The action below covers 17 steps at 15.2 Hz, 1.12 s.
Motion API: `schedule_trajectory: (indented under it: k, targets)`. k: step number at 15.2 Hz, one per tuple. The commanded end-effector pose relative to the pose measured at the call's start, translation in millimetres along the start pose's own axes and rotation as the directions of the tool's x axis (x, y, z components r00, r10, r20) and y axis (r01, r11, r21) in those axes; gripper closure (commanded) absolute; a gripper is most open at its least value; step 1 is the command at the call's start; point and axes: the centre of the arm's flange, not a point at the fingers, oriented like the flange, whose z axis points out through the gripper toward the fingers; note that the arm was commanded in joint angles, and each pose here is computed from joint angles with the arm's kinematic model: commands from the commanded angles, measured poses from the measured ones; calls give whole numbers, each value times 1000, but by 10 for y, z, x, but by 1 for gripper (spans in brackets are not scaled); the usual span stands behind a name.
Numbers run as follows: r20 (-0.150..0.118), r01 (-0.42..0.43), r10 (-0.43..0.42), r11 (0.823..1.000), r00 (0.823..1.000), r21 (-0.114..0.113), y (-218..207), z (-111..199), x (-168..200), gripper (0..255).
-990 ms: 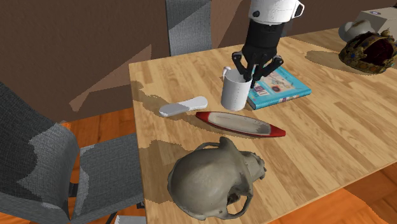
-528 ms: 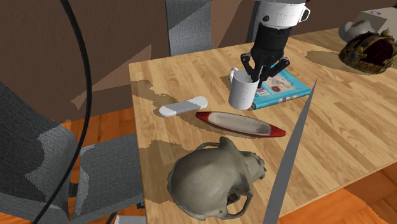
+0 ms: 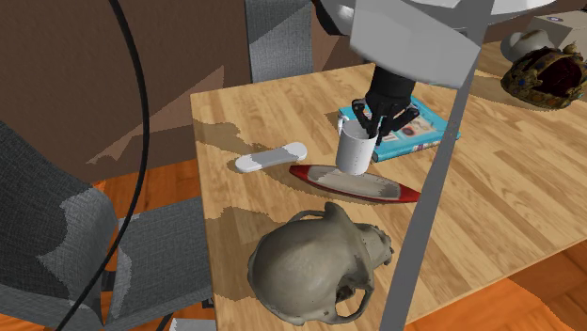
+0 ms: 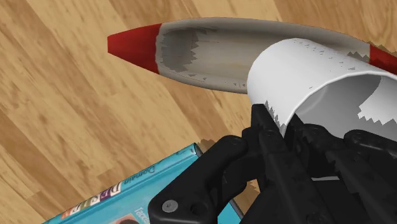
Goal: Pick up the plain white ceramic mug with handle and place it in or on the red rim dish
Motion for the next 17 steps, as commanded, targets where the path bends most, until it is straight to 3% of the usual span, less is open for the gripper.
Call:
schedule_trajectory:
  k: [1,7,15,16,17]
  targets:
    - [-1,0,0,1000,1000,0,3,98,9,255]
    - [-1,0,0,1000,1000,0,8,428,32,255]
    - [-1,0,0,1000,1000,0,8,428,32,255]
    - [-1,0,0,1000,1000,0,8,428,31,0]
    - [-1,0,0,1000,1000,0,8,428,31,0]
